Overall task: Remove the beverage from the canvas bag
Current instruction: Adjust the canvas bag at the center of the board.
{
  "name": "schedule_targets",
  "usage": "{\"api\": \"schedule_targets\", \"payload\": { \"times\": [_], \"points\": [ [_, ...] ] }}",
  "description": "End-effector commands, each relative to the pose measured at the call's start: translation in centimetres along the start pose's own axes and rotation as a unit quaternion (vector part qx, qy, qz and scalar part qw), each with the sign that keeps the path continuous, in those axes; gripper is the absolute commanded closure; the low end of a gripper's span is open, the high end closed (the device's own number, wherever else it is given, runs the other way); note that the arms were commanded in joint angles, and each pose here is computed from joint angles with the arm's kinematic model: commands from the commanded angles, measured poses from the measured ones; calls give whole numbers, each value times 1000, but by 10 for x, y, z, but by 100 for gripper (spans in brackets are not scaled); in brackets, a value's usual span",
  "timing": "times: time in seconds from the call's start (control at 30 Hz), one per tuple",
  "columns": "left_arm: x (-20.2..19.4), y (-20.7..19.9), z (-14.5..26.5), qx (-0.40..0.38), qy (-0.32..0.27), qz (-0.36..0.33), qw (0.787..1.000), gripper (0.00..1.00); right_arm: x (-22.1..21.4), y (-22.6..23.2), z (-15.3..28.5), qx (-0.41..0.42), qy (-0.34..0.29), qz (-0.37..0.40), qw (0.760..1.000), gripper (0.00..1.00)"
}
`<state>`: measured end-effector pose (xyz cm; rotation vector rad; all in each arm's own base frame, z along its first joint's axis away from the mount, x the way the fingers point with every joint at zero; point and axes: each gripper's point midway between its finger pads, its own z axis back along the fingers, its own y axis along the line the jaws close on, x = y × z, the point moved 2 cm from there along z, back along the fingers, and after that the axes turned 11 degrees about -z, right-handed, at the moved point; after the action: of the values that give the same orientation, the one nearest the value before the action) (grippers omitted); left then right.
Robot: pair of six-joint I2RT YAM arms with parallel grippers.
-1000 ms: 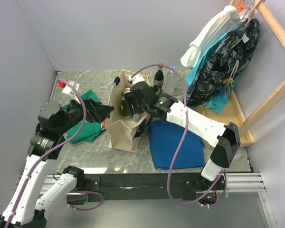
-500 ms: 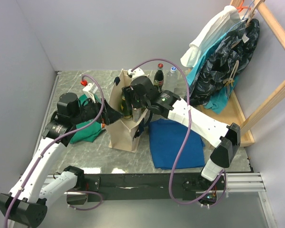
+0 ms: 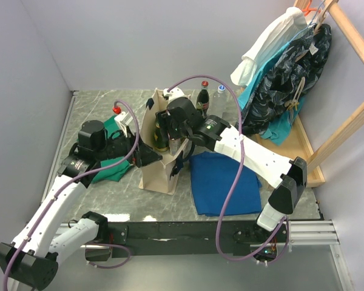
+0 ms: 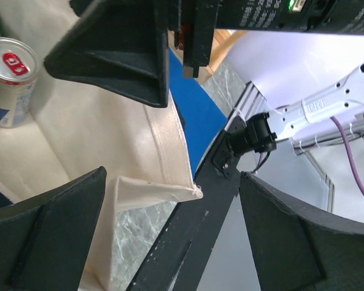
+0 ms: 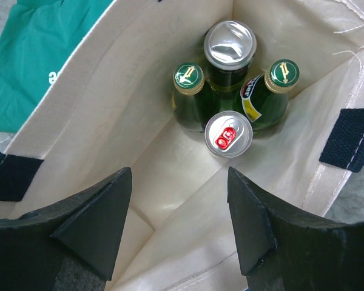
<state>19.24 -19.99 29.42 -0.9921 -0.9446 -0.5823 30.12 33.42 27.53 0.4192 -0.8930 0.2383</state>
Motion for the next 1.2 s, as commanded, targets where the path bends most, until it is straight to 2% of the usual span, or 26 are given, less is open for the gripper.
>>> {"api": "schedule_targets", "payload": {
  "times": [0.0, 0.13, 0.3, 0.57, 1.17],
  "points": [
    [-1, -8, -2, -26, 8, -21, 999, 4, 3, 4, 2, 6, -5, -8, 1000, 29],
    [8, -13, 1, -25, -9, -31, 999, 4, 4, 5, 2, 6, -6, -6, 1000, 29],
    [11, -18, -2, -32, -3, -30, 999, 4, 4, 6, 1, 7, -4, -6, 1000, 29],
    [38, -24, 3, -13, -50, -59, 997, 4, 4, 5, 2, 9, -6, -7, 1000, 29],
    [2, -9, -21, -6, 9, -28, 1000, 4, 3, 6, 2, 10, -5, -8, 1000, 29]
  ]
}}
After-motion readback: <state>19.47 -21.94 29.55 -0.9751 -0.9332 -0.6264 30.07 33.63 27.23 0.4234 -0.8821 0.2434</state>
